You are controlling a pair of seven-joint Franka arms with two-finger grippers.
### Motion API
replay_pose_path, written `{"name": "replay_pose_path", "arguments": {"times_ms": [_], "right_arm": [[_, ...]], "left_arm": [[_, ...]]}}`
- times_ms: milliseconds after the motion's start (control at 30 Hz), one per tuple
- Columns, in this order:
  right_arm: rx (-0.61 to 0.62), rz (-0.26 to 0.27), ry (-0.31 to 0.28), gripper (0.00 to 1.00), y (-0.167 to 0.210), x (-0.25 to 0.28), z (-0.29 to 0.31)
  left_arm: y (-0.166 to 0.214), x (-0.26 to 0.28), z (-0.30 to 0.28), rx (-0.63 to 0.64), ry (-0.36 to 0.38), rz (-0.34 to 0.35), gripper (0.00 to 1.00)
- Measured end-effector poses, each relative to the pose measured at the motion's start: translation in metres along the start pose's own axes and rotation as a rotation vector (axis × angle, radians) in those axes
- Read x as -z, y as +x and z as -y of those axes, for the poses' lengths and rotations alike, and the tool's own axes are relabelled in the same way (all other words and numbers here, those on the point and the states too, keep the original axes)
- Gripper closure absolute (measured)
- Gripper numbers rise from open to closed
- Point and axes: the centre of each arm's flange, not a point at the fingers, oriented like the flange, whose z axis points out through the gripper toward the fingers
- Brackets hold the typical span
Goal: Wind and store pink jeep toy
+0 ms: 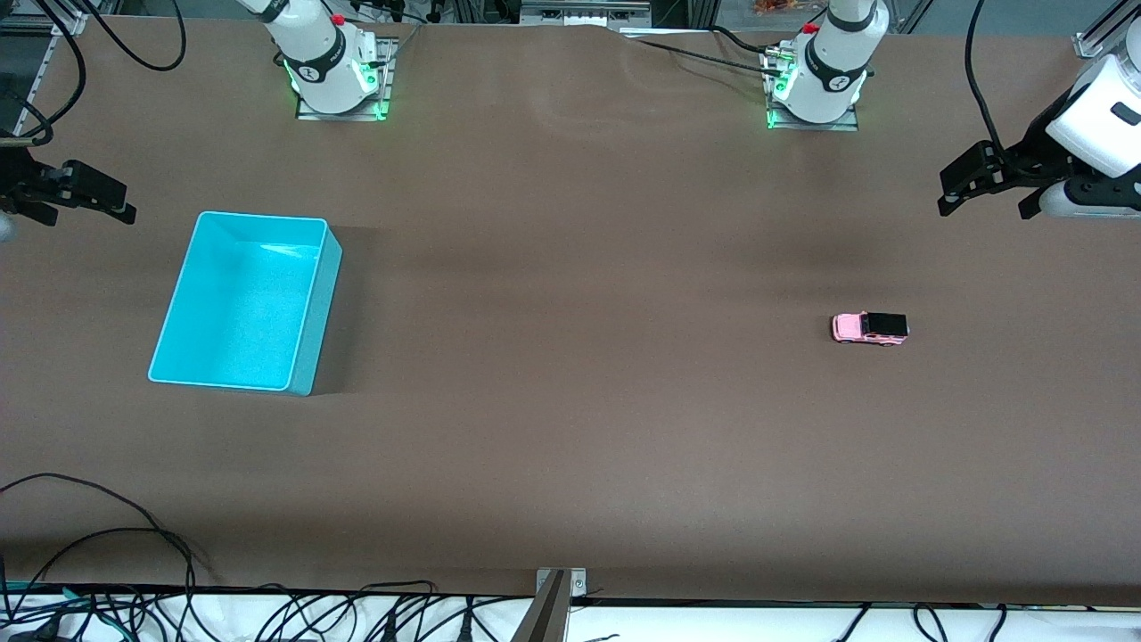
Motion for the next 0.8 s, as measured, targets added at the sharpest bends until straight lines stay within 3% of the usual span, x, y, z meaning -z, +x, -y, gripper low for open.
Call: {"name": "replay_pose_path", "arguments": {"times_ms": [800], "right_arm": [[0.000,0.000,0.000,0.00,0.0000,0.0000,0.0000]], "left_arm": [[0.0000,0.0000,0.0000,0.000,0.000,0.000,0.00]]}}
